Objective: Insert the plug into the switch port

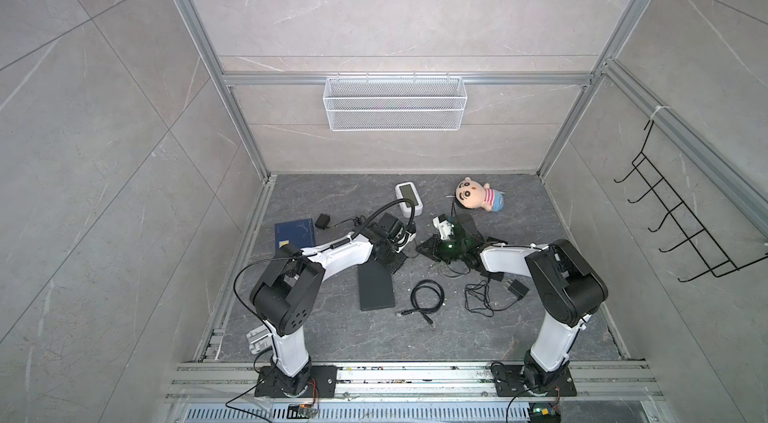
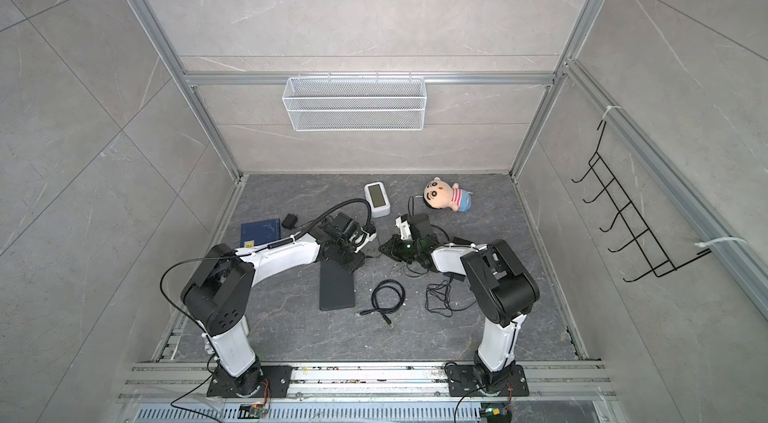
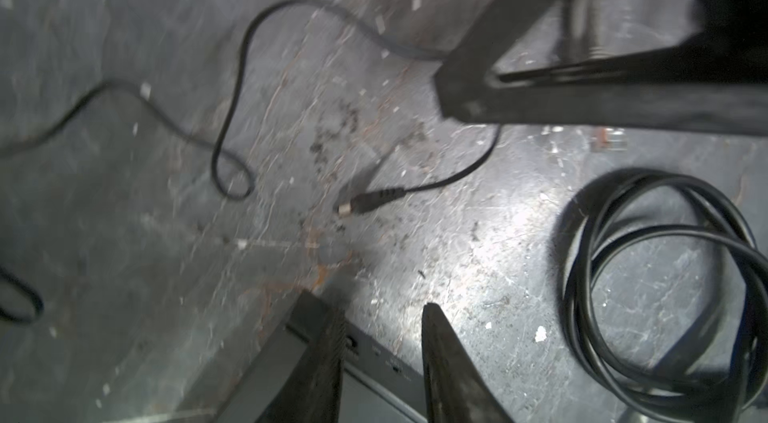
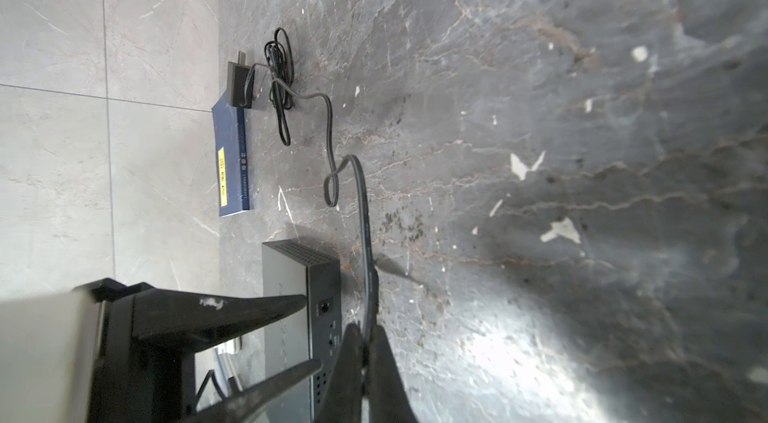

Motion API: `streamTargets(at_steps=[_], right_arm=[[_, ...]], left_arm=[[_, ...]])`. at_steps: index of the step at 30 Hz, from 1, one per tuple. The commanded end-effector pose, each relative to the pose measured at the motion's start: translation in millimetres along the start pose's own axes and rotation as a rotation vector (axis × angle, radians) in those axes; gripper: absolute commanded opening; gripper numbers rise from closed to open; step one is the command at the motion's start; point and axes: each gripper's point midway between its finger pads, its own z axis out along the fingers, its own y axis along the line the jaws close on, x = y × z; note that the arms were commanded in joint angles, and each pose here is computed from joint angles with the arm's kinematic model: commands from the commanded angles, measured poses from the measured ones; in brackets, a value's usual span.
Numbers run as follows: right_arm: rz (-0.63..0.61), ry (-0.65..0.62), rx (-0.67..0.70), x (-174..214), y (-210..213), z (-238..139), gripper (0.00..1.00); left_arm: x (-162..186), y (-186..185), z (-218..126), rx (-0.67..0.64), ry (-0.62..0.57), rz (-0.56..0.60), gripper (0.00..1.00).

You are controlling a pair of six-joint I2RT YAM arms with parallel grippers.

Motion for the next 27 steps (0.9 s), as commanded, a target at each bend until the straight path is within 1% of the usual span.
streamTargets(at_steps=[1,4,6,9,17,19,27], right_arm=[[0.025,0.03,-0.057,2.9,11.2,-2.5,0.07],[0.038,0.043,-0.086,3.7,15.9,-1.9,0.07],[0.046,0.045,-0.099,3.1,17.9,-2.7,0.07],[0.053,0.044,-0.103,2.7,18.4,-4.9,0.07],[0.072,0.018,-0.107,-4.6,21.3,-12.1,0.07],[0.074,0.009,-0.11,-7.3,22.9,-14.6,0.07],[0.086,0.005,-0.178,-9.9,39.9,-21.9,0.07]], left_arm=[[-25.2,-4.0,-10.6,0.01,-0.123,0.243,0.36],[-25.4,-6.5,-5.7,0.023,-0.137,0.308,0.35],[-25.5,-8.1,-3.8,0.031,-0.139,0.331,0.35],[-22.7,-4.9,-2.1,0.032,-0.133,0.335,0.34],[-13.6,-21.4,-18.4,0.144,-0.193,0.316,0.34],[-10.1,-23.5,-20.8,0.161,-0.19,0.313,0.34],[-9.2,-8.9,-12.6,0.085,-0.174,0.292,0.34]])
